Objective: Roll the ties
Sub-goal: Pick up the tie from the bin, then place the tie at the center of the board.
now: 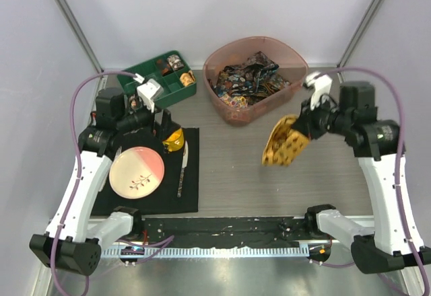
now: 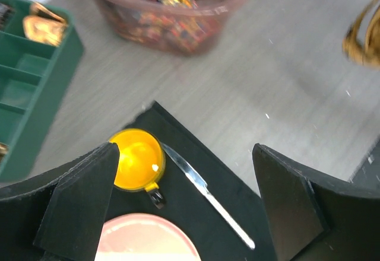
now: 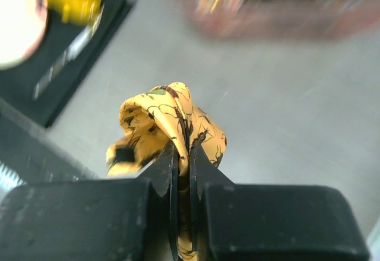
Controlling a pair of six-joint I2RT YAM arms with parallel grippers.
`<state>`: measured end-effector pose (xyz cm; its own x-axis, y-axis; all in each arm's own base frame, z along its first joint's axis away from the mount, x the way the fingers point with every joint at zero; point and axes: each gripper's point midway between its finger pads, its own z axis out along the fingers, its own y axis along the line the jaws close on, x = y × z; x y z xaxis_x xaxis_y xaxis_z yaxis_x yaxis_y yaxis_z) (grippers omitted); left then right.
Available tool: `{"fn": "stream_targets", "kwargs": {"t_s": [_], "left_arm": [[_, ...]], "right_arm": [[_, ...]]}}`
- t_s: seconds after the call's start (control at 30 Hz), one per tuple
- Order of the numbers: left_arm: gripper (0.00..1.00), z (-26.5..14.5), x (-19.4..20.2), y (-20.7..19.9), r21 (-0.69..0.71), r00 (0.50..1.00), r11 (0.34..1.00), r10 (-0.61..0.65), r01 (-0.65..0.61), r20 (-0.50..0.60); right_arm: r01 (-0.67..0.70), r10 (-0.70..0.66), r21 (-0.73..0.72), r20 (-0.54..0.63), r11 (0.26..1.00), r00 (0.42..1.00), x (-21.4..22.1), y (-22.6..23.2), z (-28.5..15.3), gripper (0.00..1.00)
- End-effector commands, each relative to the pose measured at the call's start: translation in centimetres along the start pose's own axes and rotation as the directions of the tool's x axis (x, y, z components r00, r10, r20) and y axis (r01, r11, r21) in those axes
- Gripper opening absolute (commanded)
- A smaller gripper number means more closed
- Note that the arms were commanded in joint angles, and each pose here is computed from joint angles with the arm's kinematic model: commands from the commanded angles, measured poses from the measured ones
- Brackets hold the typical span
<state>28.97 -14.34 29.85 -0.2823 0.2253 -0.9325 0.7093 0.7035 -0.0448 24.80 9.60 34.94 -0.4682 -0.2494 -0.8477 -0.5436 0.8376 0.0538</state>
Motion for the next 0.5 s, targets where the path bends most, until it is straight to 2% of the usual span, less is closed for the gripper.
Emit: {"fn": "stream_targets", "kwargs": {"t_s": [0.0, 0.07, 0.2, 0.23, 0.3, 0.37, 0.4, 0.43, 0.47], "left_arm": [[1.0, -1.9, 2.5, -3.0, 0.102, 0.998, 0.995, 0.025, -0.019, -0.053], [1.0, -2.3, 3.4, -3.3, 0.102, 0.997, 0.995, 0.024, -0.016, -0.077], [1.0, -3.9, 5.0, -4.8, 0.141, 0.992, 0.99, 0.045, -0.028, -0.122], [1.0, -3.9, 5.5, -4.9, 0.146, 0.99, 0.989, 0.043, -0.022, -0.137], [1.0, -4.2, 6.0, -5.1, 0.146, 0.988, 0.989, 0.042, -0.02, -0.149], [1.0, -4.1, 6.9, -5.0, 0.147, 0.984, 0.989, 0.038, -0.012, -0.176], [1.0, -4.1, 7.0, -5.0, 0.144, 0.982, 0.99, 0.034, -0.007, -0.183], [1.0, -4.0, 7.3, -4.9, 0.147, 0.98, 0.989, 0.027, 0.002, -0.196], [1.0, -3.8, 7.3, -4.8, 0.144, 0.98, 0.99, 0.025, 0.004, -0.199]], "right_arm": [[-0.041, 0.008, -0.151, -0.21, 0.988, 0.978, 8.4, 2.6, 2.9, 0.01], [-0.072, 0.014, -0.214, -0.257, 0.974, 0.966, 10.9, 3.6, 4.2, 0.01], [-0.078, -0.009, -0.373, -0.227, 0.924, 0.974, 11.7, 6.1, 7.1, 0.01], [-0.108, -0.004, -0.405, -0.266, 0.908, 0.964, 12.9, 6.6, 8.2, 0.01], [-0.135, 0.013, -0.39, -0.3, 0.911, 0.954, 14.0, 5.9, 10.0, 0.02], [-0.171, 0.02, -0.361, -0.386, 0.917, 0.922, 16.5, 4.5, 11.6, 0.15], [-0.192, 0.04, -0.34, -0.409, 0.92, 0.912, 17.1, 3.7, 11.6, 0.34], [-0.224, 0.092, -0.285, -0.411, 0.932, 0.907, 17.5, 1.7, 11.5, 0.4], [-0.2, 0.092, -0.243, -0.394, 0.949, 0.914, 17.6, 0.0, 11.2, 0.45]]}}
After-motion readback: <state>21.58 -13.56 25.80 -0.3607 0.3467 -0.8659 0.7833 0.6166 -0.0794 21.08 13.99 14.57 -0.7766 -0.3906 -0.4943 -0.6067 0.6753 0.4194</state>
